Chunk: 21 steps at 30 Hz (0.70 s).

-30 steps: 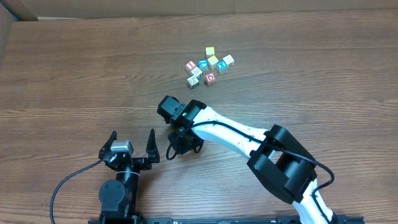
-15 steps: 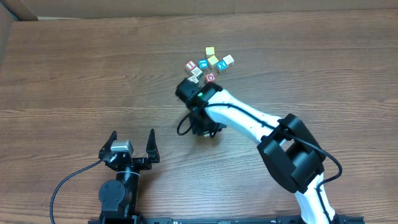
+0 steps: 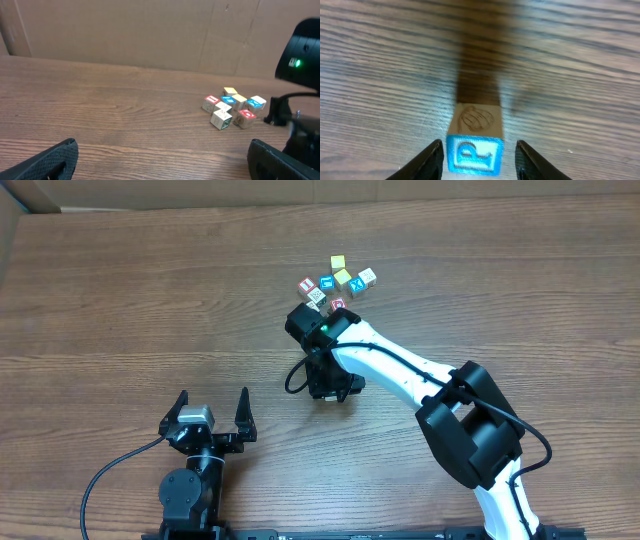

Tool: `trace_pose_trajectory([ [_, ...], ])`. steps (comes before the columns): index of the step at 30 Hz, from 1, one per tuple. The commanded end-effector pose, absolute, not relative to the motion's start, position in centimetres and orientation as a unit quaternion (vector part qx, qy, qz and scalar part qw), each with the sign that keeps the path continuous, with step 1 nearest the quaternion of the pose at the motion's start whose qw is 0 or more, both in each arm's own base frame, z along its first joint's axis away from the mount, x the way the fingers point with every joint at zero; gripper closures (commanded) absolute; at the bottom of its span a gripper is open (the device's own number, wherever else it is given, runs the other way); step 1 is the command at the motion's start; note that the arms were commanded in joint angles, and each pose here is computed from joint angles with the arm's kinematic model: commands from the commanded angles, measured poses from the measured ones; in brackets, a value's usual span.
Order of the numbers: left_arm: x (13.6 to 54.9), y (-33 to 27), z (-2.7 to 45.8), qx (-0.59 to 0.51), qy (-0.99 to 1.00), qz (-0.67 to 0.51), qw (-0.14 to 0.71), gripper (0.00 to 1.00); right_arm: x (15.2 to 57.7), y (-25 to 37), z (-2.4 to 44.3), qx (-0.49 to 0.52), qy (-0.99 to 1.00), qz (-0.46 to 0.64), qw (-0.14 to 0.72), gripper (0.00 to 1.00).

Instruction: Flip 3 blocks

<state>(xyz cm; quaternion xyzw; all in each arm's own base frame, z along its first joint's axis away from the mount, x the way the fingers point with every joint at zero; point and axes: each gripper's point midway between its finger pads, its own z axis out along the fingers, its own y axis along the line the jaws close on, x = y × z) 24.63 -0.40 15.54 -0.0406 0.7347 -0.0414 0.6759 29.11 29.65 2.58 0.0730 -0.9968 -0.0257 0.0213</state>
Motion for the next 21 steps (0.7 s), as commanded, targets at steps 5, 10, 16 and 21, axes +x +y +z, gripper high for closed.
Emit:
trace_pose_trajectory([
  [5, 24.6, -0.7, 15.6, -0.027, 0.733, -0.039, 0.679, 0.0, 33.5, 30.9, 9.8, 0.06, -0.995, -0.072, -0.036, 0.48],
  [10, 24.6, -0.7, 15.6, -0.027, 0.733, -0.039, 0.679, 0.0, 37.3, 30.5, 15.5, 0.044, -0.988, -0.111, -0.095, 0.07],
  [16, 24.6, -0.7, 15.6, -0.027, 0.733, -0.039, 0.679, 0.0, 42.0, 29.0, 16.2, 0.045, -0.979, -0.119, -0.158, 0.05],
  [21, 24.6, -0.7, 15.6, -0.027, 0.733, -0.039, 0.679, 0.0, 44.7, 27.9, 13.7, 0.026, -0.975, -0.104, -0.197, 0.06],
])
